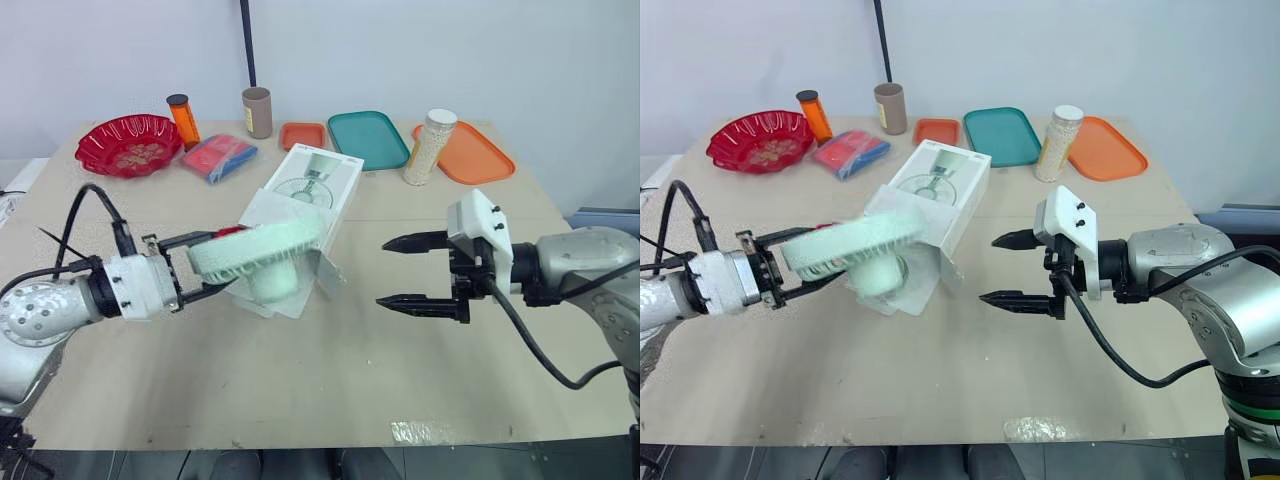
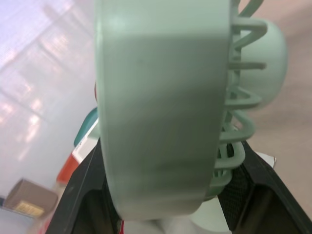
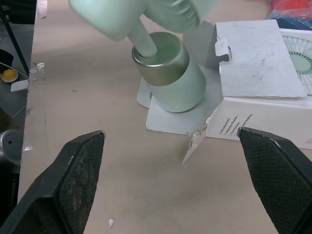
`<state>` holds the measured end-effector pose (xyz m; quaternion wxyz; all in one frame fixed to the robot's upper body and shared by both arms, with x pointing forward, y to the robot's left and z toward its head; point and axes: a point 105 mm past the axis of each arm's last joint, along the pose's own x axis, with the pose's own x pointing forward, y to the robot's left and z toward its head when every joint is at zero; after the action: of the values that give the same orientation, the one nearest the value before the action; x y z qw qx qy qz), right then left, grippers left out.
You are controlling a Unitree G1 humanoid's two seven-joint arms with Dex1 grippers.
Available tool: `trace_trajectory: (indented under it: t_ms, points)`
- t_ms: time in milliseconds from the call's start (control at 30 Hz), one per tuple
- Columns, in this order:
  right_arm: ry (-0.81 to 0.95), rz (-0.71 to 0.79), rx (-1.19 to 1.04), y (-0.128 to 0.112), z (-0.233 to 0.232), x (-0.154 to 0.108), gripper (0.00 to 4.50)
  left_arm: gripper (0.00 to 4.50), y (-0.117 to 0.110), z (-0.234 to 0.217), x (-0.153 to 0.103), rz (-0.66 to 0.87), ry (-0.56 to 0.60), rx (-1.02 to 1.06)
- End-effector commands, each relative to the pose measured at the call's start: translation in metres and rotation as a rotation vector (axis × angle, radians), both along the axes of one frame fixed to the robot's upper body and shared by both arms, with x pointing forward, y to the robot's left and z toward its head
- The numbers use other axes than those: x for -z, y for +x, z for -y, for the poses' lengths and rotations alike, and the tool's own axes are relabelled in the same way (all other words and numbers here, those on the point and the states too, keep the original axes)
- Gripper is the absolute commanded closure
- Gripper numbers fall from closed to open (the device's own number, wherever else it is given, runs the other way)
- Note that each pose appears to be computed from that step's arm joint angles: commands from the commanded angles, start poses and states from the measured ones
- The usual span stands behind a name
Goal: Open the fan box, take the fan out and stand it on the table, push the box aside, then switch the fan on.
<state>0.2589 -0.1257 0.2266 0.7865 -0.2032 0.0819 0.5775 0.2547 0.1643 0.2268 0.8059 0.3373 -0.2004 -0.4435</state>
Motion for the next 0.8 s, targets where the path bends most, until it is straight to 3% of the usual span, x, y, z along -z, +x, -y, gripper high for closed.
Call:
trace_trajectory:
  t_ms: [33, 200, 400, 800]
  points:
    - [0.049, 0.029, -0.003, -0.003, -0.002, -0.01, 0.0, 2.5, -0.013, 0.001, -0.033, 0.055, -0.088, -0.027]
    - [0.048, 0.032, -0.036, -0.004, -0.007, -0.009, 0.0, 2.5, -0.013, -0.012, -0.037, 0.028, -0.111, -0.136]
    - [0.055, 0.034, -0.082, -0.001, -0.015, -0.01, 0.0, 2.54, -0.007, -0.033, -0.047, -0.015, -0.25, -0.311]
    - [0.07, 0.033, -0.128, 0.001, -0.024, -0.008, 0.0, 2.55, -0.005, -0.073, -0.063, -0.047, -0.371, -0.53]
